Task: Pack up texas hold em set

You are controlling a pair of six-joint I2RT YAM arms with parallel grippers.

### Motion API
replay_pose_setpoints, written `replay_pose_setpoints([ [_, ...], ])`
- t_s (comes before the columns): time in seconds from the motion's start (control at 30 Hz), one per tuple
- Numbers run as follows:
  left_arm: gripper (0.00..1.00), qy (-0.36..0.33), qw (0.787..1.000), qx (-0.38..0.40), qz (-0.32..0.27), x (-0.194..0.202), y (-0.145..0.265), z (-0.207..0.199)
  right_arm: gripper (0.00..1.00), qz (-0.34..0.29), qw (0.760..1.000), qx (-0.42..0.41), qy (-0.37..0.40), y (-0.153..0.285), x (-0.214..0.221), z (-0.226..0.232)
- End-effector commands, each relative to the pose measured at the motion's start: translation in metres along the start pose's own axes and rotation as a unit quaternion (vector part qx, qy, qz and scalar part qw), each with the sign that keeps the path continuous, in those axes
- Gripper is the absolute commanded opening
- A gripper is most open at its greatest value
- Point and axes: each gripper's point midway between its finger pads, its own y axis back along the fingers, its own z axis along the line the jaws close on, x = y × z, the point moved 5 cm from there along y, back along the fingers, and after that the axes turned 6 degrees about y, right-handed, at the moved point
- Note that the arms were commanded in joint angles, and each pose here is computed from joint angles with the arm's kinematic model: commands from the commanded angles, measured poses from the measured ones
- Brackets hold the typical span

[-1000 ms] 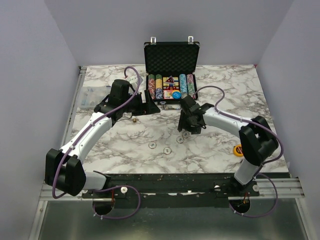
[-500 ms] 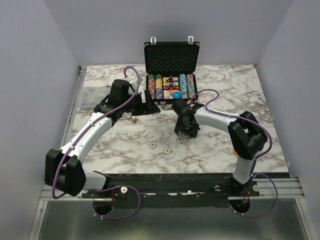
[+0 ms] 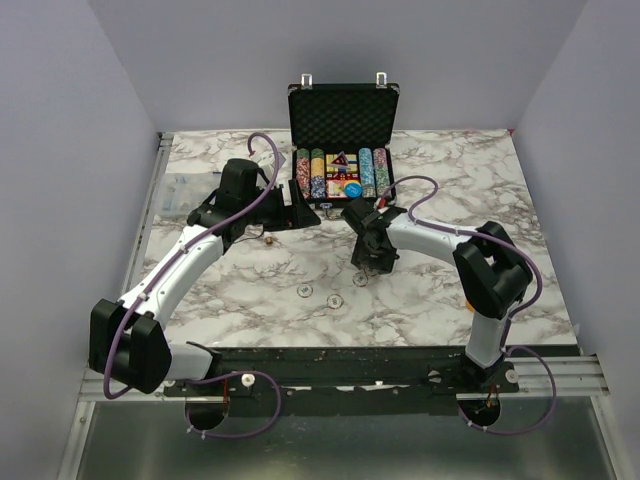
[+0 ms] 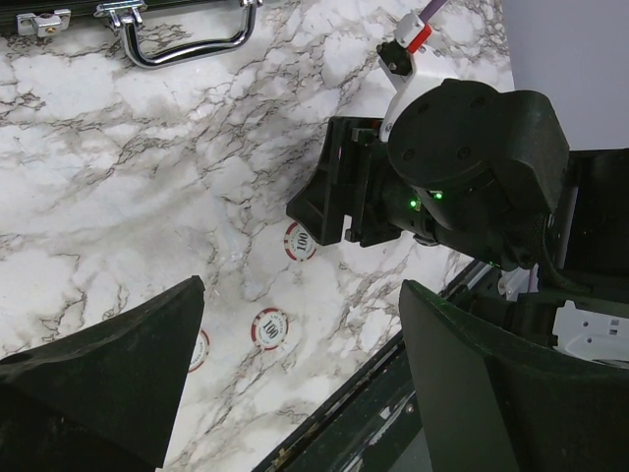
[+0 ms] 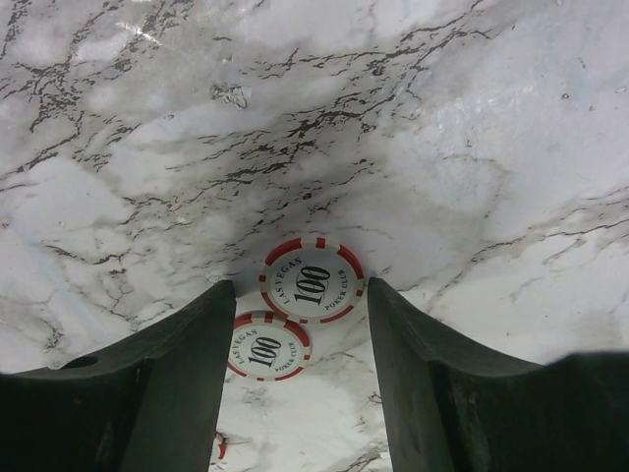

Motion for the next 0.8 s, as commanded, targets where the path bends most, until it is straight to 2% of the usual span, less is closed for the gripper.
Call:
replay_pose_setpoints([
  [0.0,0.8,-0.009,1.0,0.022,-0.008,-0.006,0.005,-0.01,0.56,0.022,0.999,0.03,0.011,-0.031,0.016,-0.008],
  [0.23,0.8,-0.004,1.0,0.024,-0.003,-0.004,0.003,-0.008,0.41,0.028,0.999,0.032,0.027,-0.033,0.016,-0.006],
  [0.57,0.8,-0.004,1.0,0.021,-0.001,-0.004,0.002,-0.007,0.24,-0.014,0.999,-0.007,0.029,-0.003,-0.007,0.003],
  [0.77,0.8,-0.002,1.0,0.019,0.0,-0.004,0.001,-0.006,0.2,-0.026,0.999,-0.028,0.034,0.014,-0.01,0.006],
])
